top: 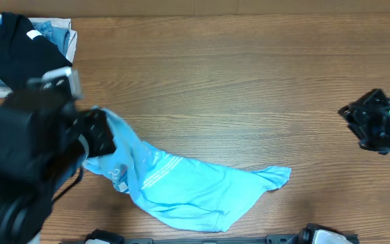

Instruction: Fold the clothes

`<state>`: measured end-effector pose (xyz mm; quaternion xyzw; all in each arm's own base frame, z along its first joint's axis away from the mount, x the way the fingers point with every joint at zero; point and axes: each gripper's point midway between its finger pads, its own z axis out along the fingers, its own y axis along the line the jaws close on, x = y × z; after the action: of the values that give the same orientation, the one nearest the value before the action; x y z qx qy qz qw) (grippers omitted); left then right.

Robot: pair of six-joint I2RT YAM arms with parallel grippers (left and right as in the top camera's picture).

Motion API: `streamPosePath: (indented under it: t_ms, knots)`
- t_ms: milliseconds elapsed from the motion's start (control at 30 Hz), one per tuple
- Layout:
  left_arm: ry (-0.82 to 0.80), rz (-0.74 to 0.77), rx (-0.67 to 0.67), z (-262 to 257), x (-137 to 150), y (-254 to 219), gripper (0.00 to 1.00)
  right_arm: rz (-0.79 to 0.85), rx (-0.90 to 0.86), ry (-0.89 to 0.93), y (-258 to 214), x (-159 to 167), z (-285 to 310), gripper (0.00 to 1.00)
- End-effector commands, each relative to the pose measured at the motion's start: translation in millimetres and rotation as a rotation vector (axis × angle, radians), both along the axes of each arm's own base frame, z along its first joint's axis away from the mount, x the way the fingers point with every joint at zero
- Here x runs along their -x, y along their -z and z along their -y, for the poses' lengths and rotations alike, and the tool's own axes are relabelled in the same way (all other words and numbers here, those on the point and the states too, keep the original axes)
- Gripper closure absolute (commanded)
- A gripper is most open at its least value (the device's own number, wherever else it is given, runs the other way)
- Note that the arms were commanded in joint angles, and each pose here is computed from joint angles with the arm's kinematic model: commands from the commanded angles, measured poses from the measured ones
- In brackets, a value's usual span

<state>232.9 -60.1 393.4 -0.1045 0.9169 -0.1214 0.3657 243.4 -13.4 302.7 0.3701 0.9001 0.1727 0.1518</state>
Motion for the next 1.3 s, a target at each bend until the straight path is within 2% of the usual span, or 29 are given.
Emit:
streamPosePath:
  t_ms: [0, 233, 367, 567, 733, 900, 1000, 1267]
  knots:
    - [-0.04, -0.046, -0.033, -0.9, -19.5, 11.3, 0.96, 0.013, -0.062, -0.143, 6.7, -0.3, -21.5, 0.61]
    - [-0.059, -0.154, -0.079, 8.8, -62.5, 45.2, 0.96, 0.01, -0.085, -0.325, 9.7, 5.7, -57.5, 0.57]
    - [-0.089, -0.195, -0.123, 6.7, -79.4, 61.2, 0.96, 0.007, -0.084, -0.458, 9.8, 12.8, -88.2, 0.44]
    - [-0.089, -0.242, -0.139, 9.7, -90.5, 77.0, 0.96, -0.008, -0.052, -0.62, 22.6, 21.3, -122.4, 0.15]
    - [-0.097, -0.245, -0.139, 6.7, -91.6, 77.7, 0.96, -0.116, -0.092, -0.707, 68.9, 35.2, -144.5, 0.09]
    - [-0.106, -0.249, -0.139, 3.5, -91.5, 78.1, 0.96, -0.23, -0.191, -0.813, 123.3, 62.9, -174.5, 0.08]
    - [-0.106, -0.249, -0.139, 3.6, -91.4, 78.1, 0.96, -0.266, -0.26, -0.888, 147.7, 83.0, -195.4, 0.11]
    - [-0.103, -0.273, -0.144, 2.9, -86.4, 81.0, 0.96, -0.419, -0.248, -0.893, 202.5, 127.2, -203.6, 0.2]
